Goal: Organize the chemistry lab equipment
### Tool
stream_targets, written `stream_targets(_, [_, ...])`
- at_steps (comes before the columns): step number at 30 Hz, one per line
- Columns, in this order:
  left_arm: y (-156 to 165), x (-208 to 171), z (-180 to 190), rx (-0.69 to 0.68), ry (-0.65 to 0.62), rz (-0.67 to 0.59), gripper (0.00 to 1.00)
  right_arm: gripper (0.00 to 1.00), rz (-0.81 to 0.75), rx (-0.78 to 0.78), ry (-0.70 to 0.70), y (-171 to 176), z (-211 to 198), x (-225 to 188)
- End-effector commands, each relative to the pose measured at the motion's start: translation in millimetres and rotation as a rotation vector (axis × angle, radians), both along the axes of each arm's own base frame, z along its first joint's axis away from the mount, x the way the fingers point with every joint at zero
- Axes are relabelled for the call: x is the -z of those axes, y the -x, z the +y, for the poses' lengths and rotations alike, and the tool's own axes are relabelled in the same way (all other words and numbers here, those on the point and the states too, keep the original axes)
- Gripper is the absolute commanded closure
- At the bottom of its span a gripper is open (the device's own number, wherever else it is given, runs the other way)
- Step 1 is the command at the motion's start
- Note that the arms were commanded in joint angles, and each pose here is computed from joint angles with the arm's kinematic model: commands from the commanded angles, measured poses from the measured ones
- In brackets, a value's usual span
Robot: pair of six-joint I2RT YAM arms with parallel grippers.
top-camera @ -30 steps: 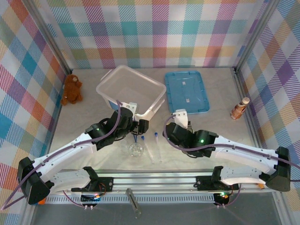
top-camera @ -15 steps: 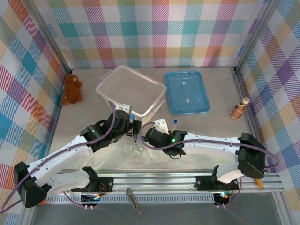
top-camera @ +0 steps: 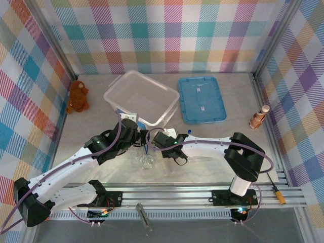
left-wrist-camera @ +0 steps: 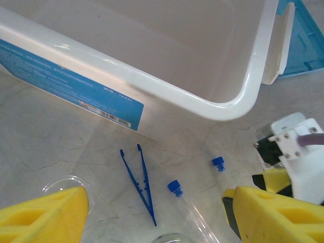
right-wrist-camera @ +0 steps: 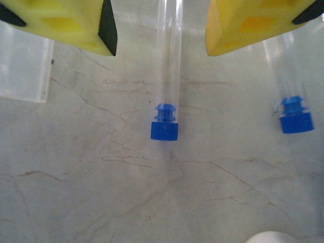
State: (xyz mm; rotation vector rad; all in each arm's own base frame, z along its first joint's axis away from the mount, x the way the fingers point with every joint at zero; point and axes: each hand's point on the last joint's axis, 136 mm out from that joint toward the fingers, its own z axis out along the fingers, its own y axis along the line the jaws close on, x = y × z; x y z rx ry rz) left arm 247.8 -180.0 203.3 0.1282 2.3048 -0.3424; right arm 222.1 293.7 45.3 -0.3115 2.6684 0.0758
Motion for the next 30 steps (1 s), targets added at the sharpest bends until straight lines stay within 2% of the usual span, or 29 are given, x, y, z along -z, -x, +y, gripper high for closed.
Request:
stream_targets(1, [0.5, 2.2, 5.9, -0.020, -0.001, 0.010, 0.25, 0.52, 0.021, -0.012, -0.045, -2.9, 15.6, 2.1])
stream_targets(18, [-0.2, 4.9, 8.5, -0.033, -0.003, 0.019, 0.25, 0.60, 0.079, 0.013, 0.007, -4.3, 4.9, 27.5])
stream_targets(30, [-3.3, 3.1, 7.3, -0.028, -0.002, 0.010, 0.25, 0.70, 0.105, 0.015, 0.051, 1.3, -5.2, 40.6])
